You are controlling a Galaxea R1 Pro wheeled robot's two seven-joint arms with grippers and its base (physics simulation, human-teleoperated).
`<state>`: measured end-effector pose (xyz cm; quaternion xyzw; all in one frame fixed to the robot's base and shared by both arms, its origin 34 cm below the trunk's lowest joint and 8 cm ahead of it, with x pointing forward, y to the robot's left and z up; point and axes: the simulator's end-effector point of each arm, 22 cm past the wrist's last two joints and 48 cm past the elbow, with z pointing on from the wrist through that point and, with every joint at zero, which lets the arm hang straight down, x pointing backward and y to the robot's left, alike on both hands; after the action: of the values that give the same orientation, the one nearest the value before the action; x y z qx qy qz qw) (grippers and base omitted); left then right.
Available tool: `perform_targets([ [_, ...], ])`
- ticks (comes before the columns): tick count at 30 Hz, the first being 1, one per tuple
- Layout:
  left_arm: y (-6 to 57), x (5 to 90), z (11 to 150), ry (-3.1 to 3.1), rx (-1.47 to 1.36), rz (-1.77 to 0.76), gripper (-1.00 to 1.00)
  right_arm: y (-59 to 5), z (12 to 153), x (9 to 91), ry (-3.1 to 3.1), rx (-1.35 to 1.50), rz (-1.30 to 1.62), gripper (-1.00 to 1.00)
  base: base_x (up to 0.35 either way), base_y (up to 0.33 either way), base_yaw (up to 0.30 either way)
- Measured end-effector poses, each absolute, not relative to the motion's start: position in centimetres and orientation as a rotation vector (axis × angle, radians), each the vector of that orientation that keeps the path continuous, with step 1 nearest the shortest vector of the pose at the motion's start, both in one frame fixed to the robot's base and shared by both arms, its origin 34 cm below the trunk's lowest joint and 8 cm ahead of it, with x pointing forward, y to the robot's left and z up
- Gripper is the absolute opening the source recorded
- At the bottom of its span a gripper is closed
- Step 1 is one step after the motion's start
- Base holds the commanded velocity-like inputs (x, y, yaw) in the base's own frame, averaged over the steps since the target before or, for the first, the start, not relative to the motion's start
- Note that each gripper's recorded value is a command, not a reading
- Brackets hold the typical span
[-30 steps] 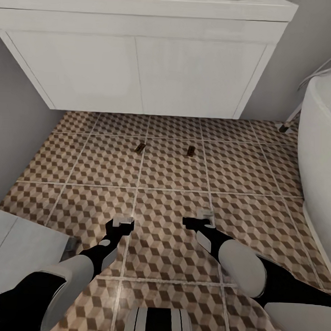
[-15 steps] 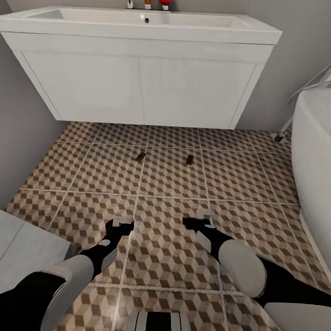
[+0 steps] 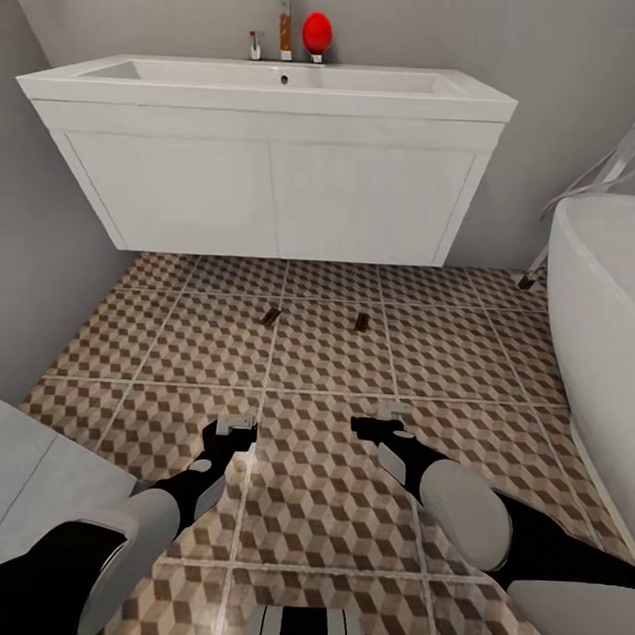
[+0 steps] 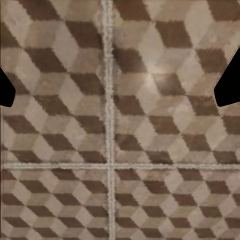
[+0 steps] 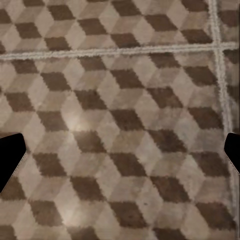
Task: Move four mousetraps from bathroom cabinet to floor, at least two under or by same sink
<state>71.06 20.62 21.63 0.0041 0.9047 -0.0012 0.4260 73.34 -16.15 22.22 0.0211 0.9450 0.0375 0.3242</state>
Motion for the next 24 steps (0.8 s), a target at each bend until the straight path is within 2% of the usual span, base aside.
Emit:
perform_targets([
  [24,20.6,73.5,28.1,2.165,0.012,-0.004,1.00,-16.2,29.0,75.7,2.381,0.048,0.098,1.00,0.000,0.000,0.000],
])
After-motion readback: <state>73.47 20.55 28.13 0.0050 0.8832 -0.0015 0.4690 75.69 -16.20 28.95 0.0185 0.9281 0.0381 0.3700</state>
